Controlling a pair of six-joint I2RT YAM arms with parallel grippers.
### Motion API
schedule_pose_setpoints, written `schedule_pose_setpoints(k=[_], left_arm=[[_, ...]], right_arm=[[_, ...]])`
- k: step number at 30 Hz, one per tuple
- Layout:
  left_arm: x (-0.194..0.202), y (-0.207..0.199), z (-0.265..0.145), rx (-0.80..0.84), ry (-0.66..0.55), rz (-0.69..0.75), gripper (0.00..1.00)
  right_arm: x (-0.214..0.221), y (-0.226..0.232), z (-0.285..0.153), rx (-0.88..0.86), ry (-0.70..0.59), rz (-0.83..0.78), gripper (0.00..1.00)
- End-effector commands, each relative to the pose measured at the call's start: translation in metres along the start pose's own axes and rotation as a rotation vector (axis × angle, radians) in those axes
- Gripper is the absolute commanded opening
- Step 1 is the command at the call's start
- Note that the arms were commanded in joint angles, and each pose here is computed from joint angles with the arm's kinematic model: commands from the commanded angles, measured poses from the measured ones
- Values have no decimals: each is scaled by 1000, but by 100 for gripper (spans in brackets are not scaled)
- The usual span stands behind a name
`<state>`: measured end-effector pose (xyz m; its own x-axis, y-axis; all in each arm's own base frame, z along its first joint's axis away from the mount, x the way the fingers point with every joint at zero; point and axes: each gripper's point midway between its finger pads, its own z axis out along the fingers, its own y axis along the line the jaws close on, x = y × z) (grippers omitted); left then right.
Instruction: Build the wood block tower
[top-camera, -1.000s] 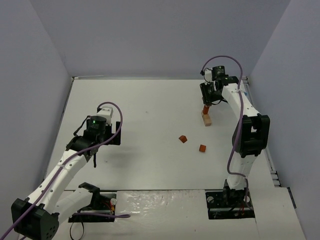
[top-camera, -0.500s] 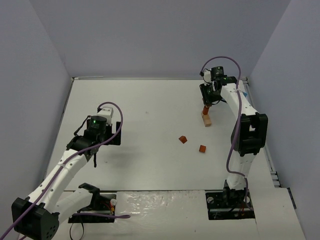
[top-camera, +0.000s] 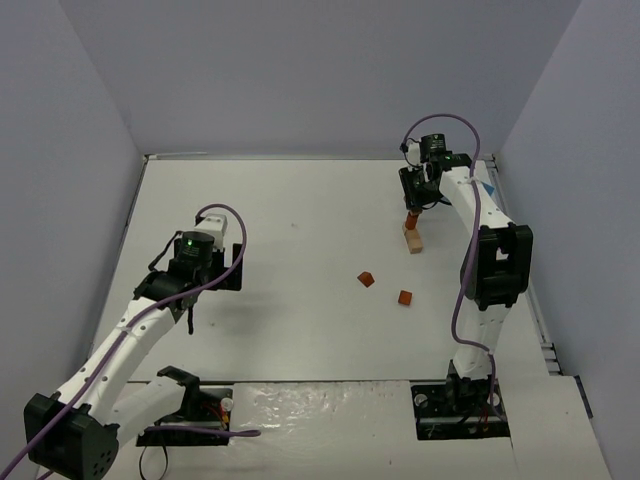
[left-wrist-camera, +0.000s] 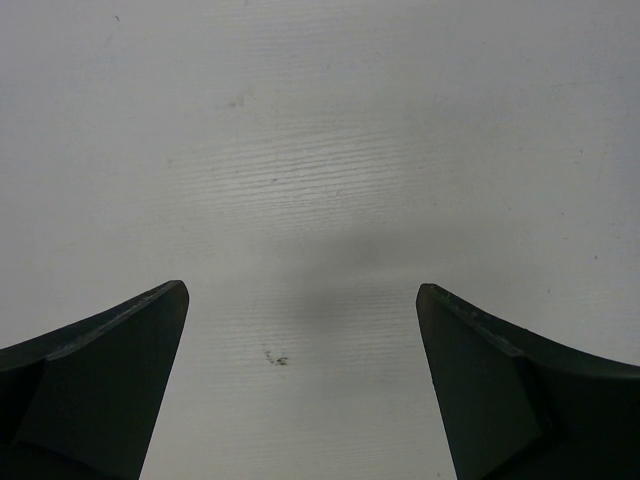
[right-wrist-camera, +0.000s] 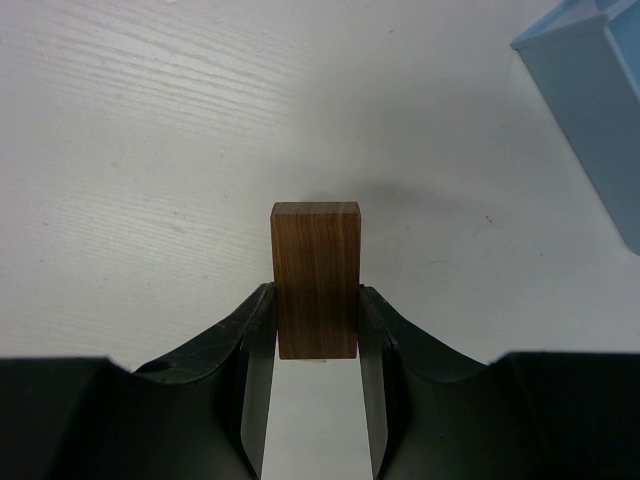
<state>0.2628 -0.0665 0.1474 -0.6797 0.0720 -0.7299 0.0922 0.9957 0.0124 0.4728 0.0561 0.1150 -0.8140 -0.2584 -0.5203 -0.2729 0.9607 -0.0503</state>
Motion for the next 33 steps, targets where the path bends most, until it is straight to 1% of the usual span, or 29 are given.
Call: schedule_pose_setpoints(k=[1,33], left_arm=[[-32,-1,-7,7,-87,-8,97],[-31,-3,-8,16,-84,-9,97]], right_arm=[[-19,-8,-9,26,-61,18,0],[-6,-7,-16,38,-42,42,0]])
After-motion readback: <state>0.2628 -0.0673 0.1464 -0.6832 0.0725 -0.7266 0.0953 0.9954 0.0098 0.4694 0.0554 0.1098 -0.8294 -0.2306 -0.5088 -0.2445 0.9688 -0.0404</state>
